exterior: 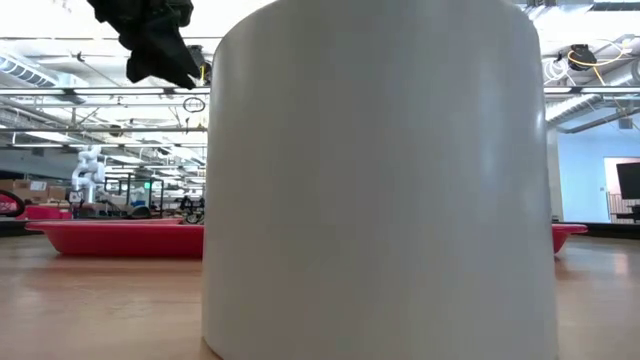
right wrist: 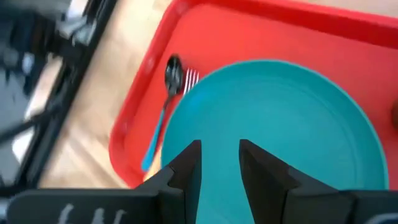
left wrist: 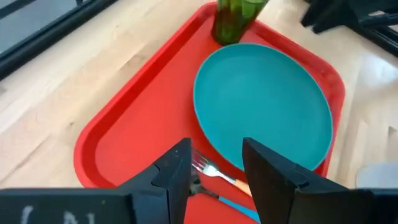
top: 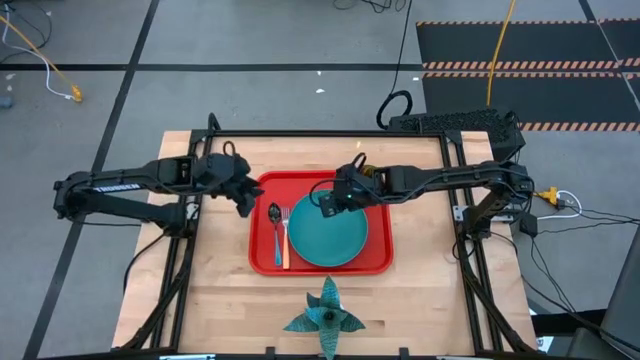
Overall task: Pick and place plate/cup/fork/spoon on tray
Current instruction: Adjust the green spoon on the orange tray
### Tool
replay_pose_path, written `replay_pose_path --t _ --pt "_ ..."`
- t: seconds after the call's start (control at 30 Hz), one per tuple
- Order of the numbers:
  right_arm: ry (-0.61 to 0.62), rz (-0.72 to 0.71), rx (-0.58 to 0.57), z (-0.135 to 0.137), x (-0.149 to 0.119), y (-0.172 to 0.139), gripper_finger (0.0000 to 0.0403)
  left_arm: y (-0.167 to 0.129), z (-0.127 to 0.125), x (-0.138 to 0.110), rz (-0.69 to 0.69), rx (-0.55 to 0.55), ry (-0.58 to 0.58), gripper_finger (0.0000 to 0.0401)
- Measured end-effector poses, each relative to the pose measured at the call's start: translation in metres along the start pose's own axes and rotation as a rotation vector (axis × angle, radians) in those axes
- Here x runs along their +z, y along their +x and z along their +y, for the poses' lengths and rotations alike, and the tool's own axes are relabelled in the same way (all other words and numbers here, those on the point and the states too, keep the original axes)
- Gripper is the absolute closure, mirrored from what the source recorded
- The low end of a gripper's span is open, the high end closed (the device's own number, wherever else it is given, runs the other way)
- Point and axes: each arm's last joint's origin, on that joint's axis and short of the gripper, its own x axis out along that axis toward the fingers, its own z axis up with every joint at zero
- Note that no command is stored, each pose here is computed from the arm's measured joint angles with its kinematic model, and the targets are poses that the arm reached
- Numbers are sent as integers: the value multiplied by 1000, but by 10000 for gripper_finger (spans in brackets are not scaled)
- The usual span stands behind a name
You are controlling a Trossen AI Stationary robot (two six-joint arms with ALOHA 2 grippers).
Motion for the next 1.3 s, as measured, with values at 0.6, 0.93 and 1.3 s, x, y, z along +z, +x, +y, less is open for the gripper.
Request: replay_pose_path --t 0.6,0.93,1.3 --pt "-370 30 70 -5 7 -31 303 74 0 -6 363 -67 -148 256" --pt "-324 6 97 -2 9 -32 303 70 40 10 462 -76 -127 256" --pt "-268 -53 160 4 15 -33 303 82 71 28 673 -172 36 256"
